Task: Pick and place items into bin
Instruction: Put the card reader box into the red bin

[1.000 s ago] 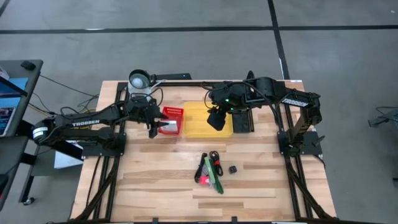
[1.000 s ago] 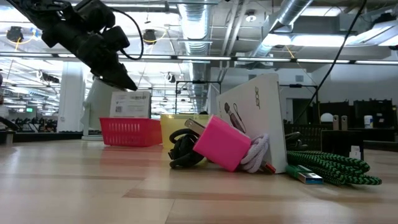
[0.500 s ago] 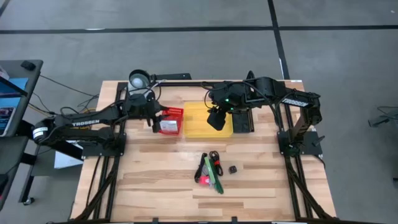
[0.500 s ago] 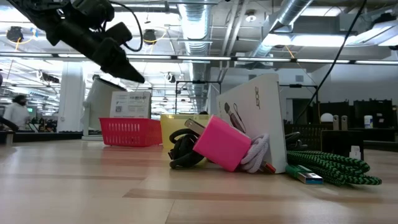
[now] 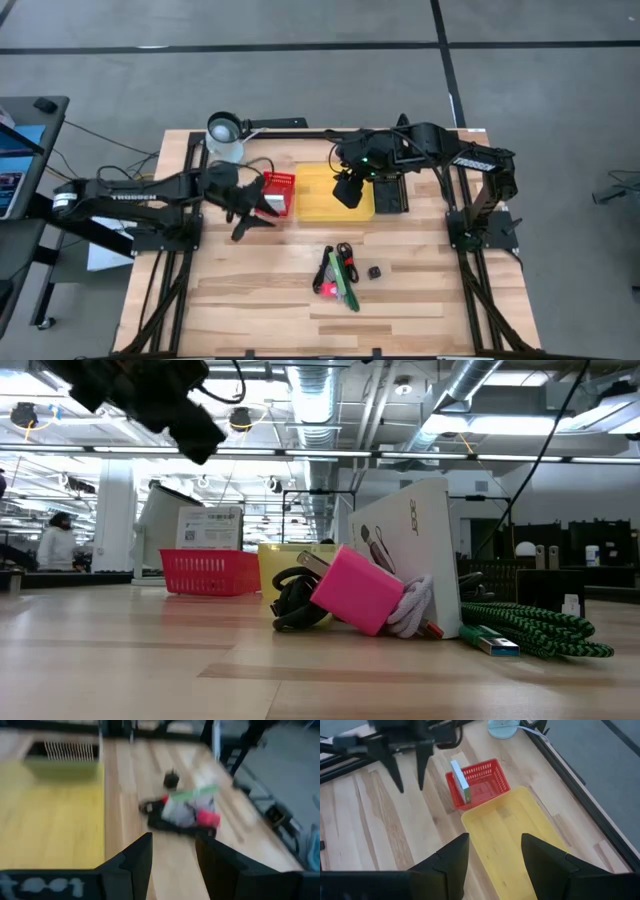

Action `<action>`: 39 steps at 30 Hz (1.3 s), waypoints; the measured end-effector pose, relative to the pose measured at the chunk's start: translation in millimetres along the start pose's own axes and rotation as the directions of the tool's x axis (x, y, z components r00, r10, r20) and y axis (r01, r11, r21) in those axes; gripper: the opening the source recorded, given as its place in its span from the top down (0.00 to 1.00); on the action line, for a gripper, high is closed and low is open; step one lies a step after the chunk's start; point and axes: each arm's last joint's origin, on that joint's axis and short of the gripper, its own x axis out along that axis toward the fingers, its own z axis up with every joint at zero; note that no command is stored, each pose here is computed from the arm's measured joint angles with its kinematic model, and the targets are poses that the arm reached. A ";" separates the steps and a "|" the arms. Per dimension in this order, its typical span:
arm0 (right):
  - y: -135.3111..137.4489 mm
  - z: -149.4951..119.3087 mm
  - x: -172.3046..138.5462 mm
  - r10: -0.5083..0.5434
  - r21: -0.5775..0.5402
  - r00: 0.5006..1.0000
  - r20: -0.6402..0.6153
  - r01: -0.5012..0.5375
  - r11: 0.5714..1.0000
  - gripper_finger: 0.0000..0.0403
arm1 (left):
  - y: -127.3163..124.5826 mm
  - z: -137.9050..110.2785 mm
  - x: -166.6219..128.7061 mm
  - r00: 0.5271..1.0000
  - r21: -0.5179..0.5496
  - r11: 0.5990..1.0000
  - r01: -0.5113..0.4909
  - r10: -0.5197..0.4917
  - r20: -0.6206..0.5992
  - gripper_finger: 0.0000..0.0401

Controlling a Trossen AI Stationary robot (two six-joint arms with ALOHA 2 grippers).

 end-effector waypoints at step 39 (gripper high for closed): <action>93.3 -53.8 75.2 0.009 0.397 0.911 -0.412 0.170 0.902 0.59 | -47.7 -12.9 14.1 0.982 0.115 0.986 -0.123 0.137 -0.130 0.65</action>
